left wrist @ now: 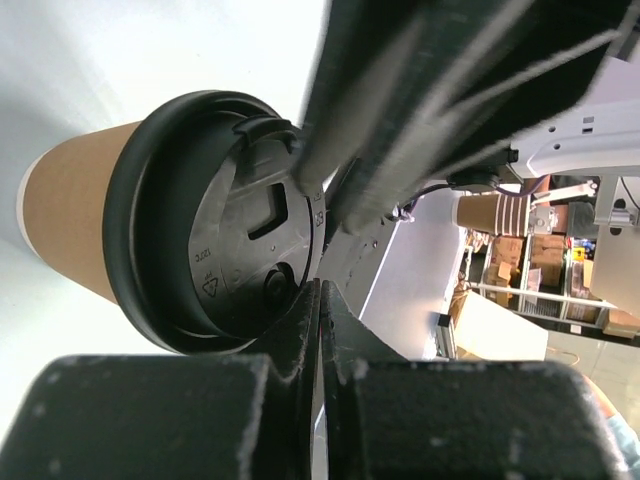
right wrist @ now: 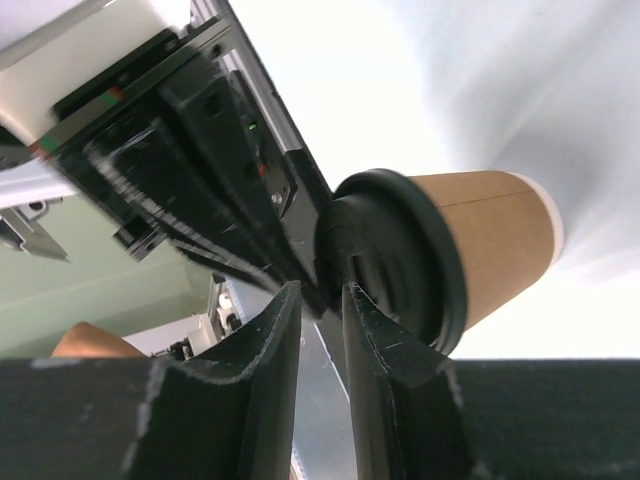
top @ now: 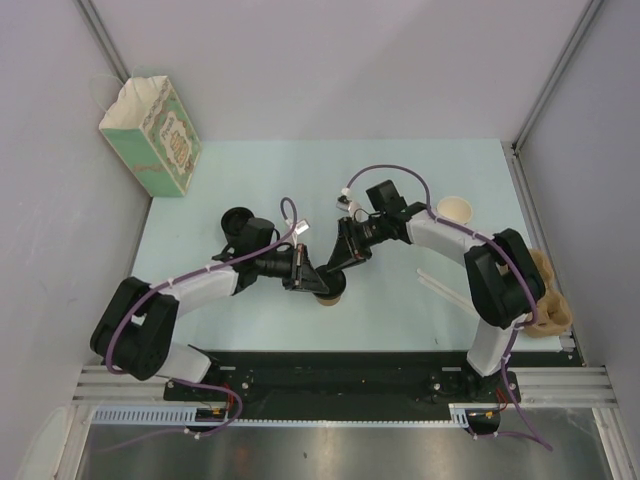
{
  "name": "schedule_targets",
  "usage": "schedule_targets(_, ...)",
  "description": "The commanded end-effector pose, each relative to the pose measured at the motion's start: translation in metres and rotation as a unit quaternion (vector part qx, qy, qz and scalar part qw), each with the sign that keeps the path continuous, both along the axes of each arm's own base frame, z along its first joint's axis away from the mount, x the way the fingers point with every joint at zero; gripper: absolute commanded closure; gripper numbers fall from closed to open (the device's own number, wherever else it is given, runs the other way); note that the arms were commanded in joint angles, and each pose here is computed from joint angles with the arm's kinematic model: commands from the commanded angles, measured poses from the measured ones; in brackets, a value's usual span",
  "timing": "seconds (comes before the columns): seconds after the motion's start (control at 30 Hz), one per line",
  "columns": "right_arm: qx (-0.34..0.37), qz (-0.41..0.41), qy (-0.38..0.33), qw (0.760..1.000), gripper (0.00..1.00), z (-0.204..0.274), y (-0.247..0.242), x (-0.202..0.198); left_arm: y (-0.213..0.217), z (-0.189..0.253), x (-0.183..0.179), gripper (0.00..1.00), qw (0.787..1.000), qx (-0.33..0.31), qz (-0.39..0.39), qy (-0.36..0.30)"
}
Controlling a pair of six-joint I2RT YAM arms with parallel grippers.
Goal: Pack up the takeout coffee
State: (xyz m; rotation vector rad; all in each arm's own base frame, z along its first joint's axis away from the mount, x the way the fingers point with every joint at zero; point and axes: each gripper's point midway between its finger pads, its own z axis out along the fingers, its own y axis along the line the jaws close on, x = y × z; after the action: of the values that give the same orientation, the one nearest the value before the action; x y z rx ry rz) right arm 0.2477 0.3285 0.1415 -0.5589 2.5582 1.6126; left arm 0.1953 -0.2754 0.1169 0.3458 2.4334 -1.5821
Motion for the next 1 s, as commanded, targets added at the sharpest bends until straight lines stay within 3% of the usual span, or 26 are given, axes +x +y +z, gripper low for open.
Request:
schedule_targets(0.0, -0.003, -0.012, -0.012, 1.0, 0.73, -0.006, 0.007, 0.018, -0.001, -0.005, 0.008, 0.97, 1.0, 0.009, 0.0, -0.019)
schedule_targets(0.5, -0.088, -0.032, 0.048, 0.994, 0.83, -0.064, -0.011, 0.017, 0.011, -0.051, 0.009, 1.0, 0.996, 0.079, 0.027, 0.022)
schedule_targets(0.97, -0.103, -0.022, 0.067, 0.992, 0.87, -0.077, -0.015, 0.007, 0.023, -0.08, 0.003, 1.0, 0.99, 0.122, 0.044, 0.062)
